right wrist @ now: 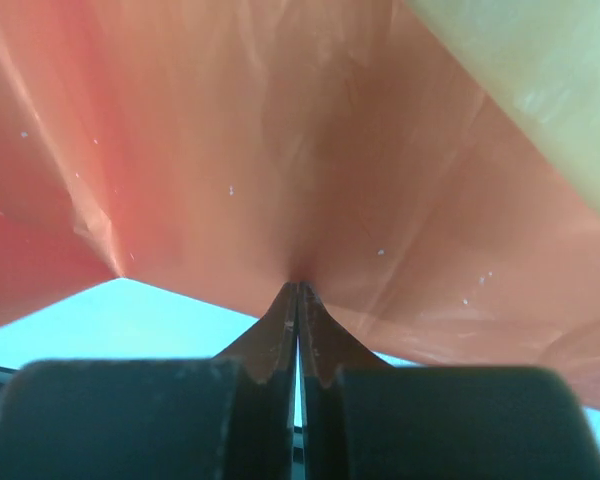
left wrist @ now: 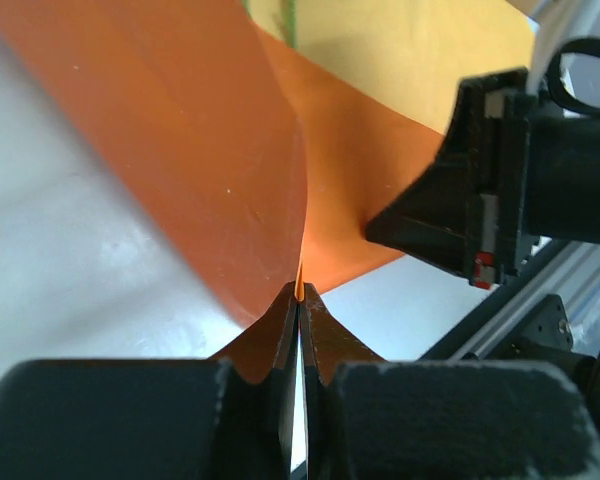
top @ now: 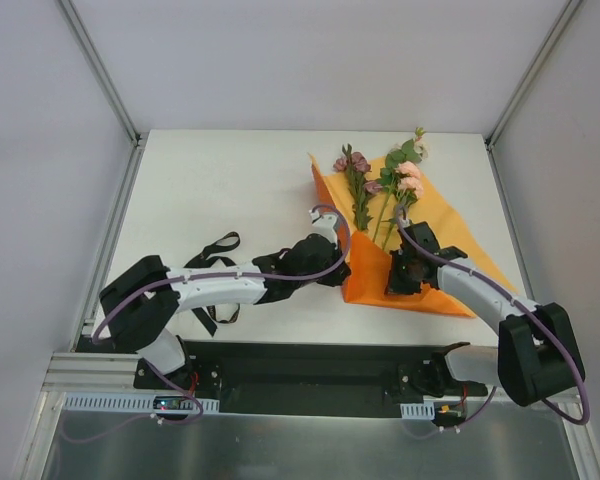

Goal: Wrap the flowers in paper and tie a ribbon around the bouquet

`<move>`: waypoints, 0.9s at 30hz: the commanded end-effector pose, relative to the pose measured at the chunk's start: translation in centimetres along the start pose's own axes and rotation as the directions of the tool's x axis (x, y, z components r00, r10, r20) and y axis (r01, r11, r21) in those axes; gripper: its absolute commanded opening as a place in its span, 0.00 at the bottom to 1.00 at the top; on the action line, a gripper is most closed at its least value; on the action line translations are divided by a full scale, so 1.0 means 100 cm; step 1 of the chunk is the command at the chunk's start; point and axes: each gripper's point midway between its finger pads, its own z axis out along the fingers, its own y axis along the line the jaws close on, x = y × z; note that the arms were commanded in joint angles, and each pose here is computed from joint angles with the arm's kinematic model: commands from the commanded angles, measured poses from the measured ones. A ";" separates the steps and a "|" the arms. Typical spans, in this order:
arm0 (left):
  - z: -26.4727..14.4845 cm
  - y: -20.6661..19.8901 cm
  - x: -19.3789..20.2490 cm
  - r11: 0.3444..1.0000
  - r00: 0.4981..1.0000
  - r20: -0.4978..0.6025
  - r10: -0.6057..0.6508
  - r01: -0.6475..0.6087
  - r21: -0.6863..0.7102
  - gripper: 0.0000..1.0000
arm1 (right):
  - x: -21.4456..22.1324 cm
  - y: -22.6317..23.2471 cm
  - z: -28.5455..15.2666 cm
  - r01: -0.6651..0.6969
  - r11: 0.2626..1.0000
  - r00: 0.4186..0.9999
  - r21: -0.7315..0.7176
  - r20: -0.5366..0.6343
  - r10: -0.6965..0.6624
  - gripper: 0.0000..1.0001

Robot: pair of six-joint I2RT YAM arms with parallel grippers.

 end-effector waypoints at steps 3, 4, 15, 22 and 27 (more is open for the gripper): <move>0.017 -0.056 -0.003 0.977 0.993 -0.074 0.088 -0.072 0.201 0.00 | -0.031 0.000 -0.005 -0.012 1.000 0.997 0.013 0.080 0.011 0.01; 0.019 -0.060 -0.004 0.974 0.992 -0.078 0.096 -0.078 0.215 0.00 | -0.030 -0.001 -0.003 -0.017 1.000 0.997 0.014 0.073 0.016 0.01; 0.056 -0.074 0.016 0.947 0.971 -0.216 0.103 -0.029 0.319 0.00 | -0.031 -0.007 0.003 -0.102 0.995 0.993 0.009 0.054 0.101 0.01; 0.072 -0.073 0.031 0.933 0.956 -0.272 0.107 -0.002 0.361 0.00 | -0.025 -0.016 0.010 -0.157 0.987 0.987 0.031 0.034 0.156 0.01; 0.074 -0.085 0.039 0.905 0.945 -0.311 0.104 0.039 0.423 0.00 | -0.019 -0.020 0.017 -0.192 0.980 0.981 0.044 0.007 0.192 0.01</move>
